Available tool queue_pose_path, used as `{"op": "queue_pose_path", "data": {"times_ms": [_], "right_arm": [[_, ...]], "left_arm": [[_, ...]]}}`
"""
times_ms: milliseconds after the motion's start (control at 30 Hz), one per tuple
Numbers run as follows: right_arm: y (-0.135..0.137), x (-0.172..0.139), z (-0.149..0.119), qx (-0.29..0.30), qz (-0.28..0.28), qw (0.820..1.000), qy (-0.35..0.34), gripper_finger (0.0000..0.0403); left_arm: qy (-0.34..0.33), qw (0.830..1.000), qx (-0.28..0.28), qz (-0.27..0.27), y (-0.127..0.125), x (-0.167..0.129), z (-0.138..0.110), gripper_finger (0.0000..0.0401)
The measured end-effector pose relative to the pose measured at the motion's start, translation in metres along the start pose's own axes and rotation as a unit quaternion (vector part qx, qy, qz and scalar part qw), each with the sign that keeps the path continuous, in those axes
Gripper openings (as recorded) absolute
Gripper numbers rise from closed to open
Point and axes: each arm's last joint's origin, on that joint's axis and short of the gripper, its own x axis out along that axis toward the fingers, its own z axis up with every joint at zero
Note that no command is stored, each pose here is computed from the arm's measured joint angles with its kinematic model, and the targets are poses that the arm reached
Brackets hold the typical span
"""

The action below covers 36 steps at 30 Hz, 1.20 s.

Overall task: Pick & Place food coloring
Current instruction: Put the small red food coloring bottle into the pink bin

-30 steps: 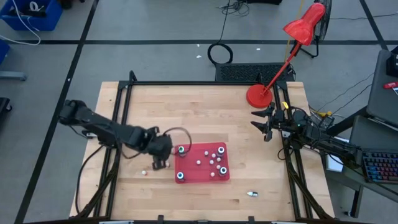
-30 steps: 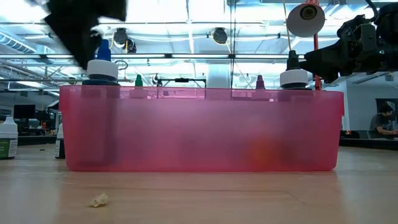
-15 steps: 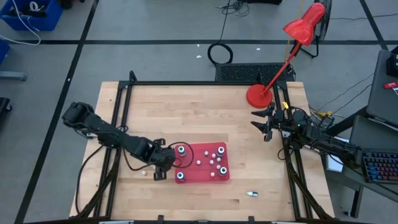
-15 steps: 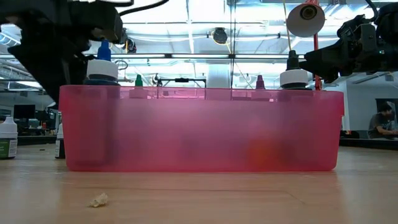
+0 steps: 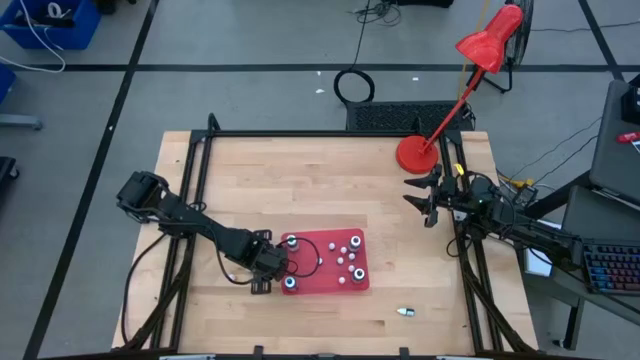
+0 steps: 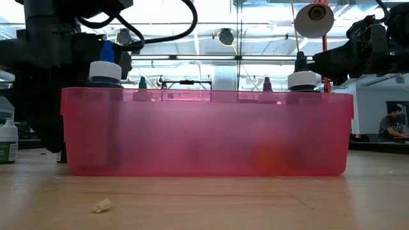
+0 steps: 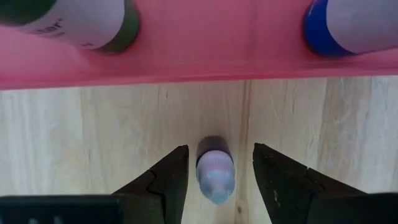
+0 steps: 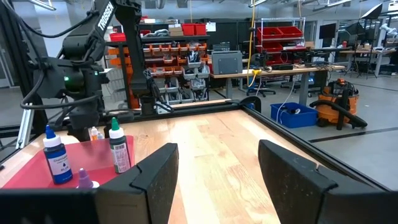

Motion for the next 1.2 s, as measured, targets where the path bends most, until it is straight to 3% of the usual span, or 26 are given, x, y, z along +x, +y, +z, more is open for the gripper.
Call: {"op": "queue_pose_path", "data": {"times_ms": [833,933,1200], "right_arm": [[0.0,0.0,-0.0001,0.0,0.0,1.0,0.0,0.021],[0.0,0.0,-0.0001,0.0,0.0,1.0,0.0,0.021],[0.0,0.0,-0.0003,0.0,0.0,1.0,0.001,0.021]], "left_arm": [[0.001,1.0,0.008,0.012,0.0015,-0.0002,-0.0006,0.018],[0.001,1.0,0.009,0.012,0.0016,-0.0002,-0.0006,0.0162],[0.002,1.0,0.02,0.008,0.0028,-0.0005,0.0,0.0069]]}}
